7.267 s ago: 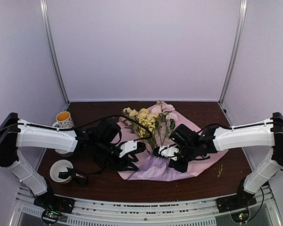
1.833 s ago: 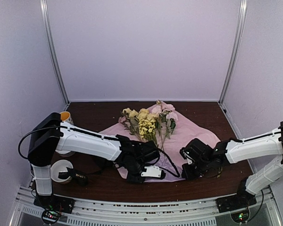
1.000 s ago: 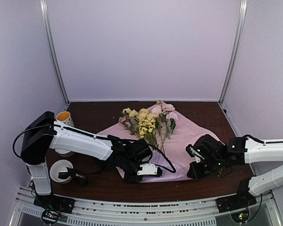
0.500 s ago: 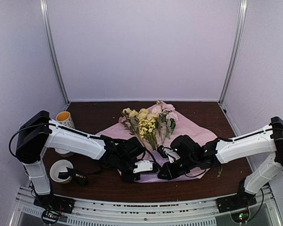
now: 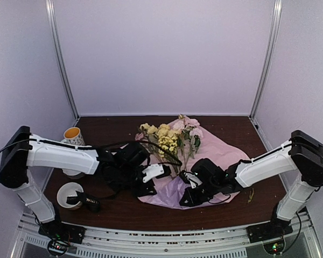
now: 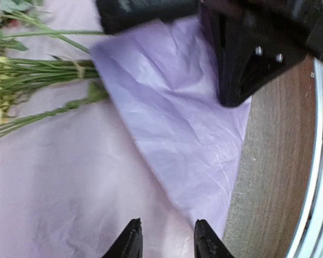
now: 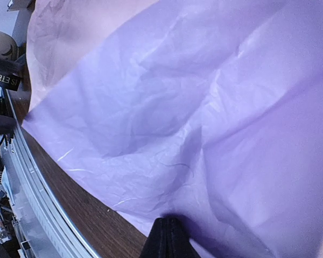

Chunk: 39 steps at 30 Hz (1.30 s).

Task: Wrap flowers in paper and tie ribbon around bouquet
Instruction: Press the fold line of the flattened wrapping paper, then pick up the one-fourth-folded wrapping paper from the center of the board.

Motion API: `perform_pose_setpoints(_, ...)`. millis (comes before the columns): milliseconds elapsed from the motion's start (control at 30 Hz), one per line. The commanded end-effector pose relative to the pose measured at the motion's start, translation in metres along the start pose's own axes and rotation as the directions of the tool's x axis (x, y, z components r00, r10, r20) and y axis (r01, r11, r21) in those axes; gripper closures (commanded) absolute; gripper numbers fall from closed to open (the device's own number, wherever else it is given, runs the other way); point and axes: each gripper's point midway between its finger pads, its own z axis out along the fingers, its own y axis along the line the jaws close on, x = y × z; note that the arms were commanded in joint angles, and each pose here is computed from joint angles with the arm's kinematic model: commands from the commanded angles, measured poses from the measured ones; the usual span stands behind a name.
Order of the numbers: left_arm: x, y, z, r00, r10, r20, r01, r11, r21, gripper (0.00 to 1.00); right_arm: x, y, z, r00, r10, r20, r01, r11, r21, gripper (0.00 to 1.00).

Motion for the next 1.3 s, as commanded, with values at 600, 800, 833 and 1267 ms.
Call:
perform_pose_setpoints(600, 0.087, 0.120, -0.054, 0.349, -0.894, 0.280, 0.912, 0.393, 0.120, 0.49, -0.006, -0.001, 0.010, 0.993, -0.086, -0.085, 0.098, 0.983, 0.152, 0.97)
perform_pose_setpoints(800, 0.097, 0.128, -0.038, 0.311, -0.916, 0.252, 0.936, 0.341, 0.086, 0.51, -0.005, -0.004, 0.010, 0.994, -0.076, -0.077, 0.087, 0.984, 0.155, 0.97)
perform_pose_setpoints(833, 0.099, 0.130, -0.038, 0.300, -0.919, 0.254, 0.941, 0.329, 0.081, 0.51, -0.005, -0.004, 0.010, 0.995, -0.073, -0.075, 0.084, 0.984, 0.155, 0.97)
perform_pose_setpoints(1267, 0.089, 0.152, -0.036, 0.315, -0.900, 0.302, 0.930, 0.357, 0.092, 0.76, -0.003, -0.006, 0.014, 0.995, -0.060, -0.077, 0.071, 0.986, 0.150, 0.97)
